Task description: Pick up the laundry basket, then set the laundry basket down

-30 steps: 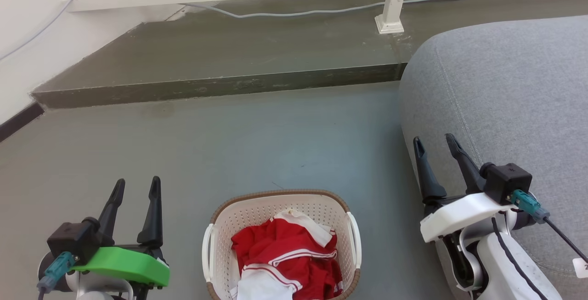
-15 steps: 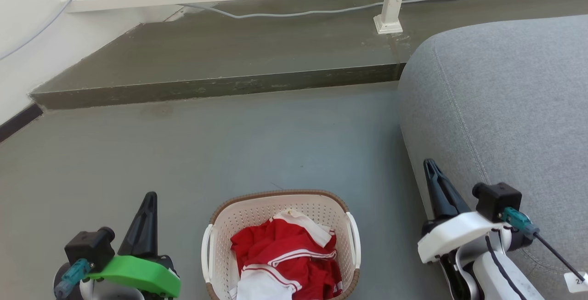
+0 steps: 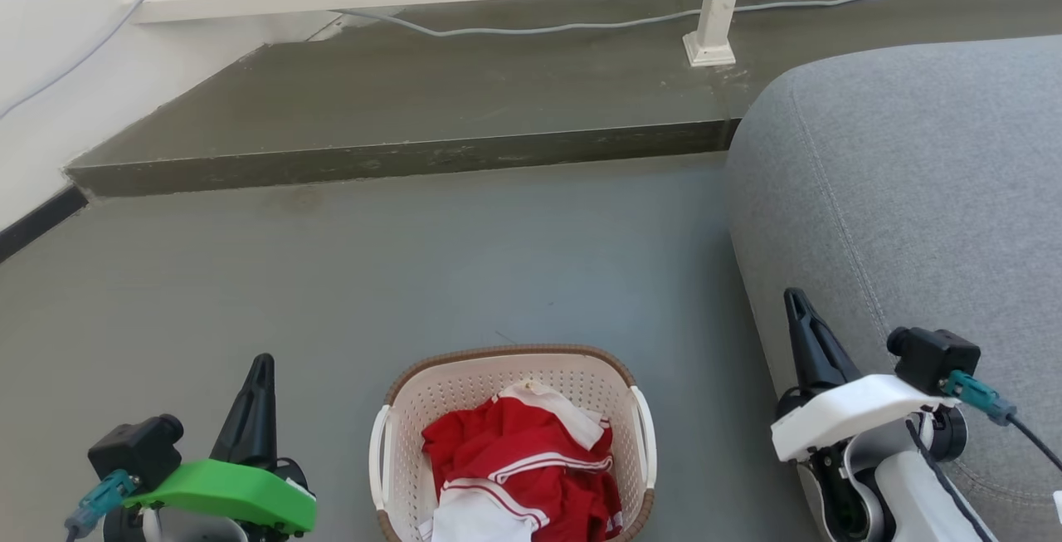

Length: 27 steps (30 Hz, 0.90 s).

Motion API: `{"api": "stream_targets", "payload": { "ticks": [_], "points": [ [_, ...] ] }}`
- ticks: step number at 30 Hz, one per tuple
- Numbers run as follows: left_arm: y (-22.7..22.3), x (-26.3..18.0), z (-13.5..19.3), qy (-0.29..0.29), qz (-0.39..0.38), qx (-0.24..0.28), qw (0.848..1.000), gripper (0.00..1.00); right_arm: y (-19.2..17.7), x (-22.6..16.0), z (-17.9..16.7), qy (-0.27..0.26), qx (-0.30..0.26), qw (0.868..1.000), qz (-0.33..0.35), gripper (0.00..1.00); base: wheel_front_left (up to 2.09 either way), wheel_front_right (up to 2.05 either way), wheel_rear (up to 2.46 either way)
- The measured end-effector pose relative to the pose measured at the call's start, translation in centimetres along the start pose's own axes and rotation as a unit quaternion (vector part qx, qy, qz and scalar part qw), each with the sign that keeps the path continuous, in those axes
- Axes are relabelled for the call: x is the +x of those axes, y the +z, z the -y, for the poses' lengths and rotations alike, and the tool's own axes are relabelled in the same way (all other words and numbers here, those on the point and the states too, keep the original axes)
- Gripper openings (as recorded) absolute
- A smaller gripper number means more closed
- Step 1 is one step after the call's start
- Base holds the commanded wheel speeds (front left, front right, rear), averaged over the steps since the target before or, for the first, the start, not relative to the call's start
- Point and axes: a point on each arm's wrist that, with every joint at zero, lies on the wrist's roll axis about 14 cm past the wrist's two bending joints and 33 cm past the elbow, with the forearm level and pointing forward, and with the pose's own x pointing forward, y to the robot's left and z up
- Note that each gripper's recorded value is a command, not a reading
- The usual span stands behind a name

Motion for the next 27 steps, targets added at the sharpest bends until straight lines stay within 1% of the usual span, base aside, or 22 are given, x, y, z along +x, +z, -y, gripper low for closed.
{"api": "stream_targets", "payload": {
  "ticks": [12,21,27],
  "points": [
    [0.2,-0.3,-1.3,0.028,-0.001,-0.069,0.997,0.0,0.2,0.2,1.2,-0.025,0.085,0.996,-0.007,0.0,0.0,0.0,0.0],
    [0.3,-0.5,-2.2,0.047,-0.004,-0.12,0.992,0.0,0.3,0.4,1.8,-0.035,0.146,0.989,-0.012,0.0,0.0,0.0,0.0],
    [0.3,-0.7,-2.7,0.057,-0.004,-0.156,0.986,0.0,0.4,0.4,2.3,-0.043,0.187,0.981,-0.013,0.0,0.0,0.0,0.0]
  ]
}}
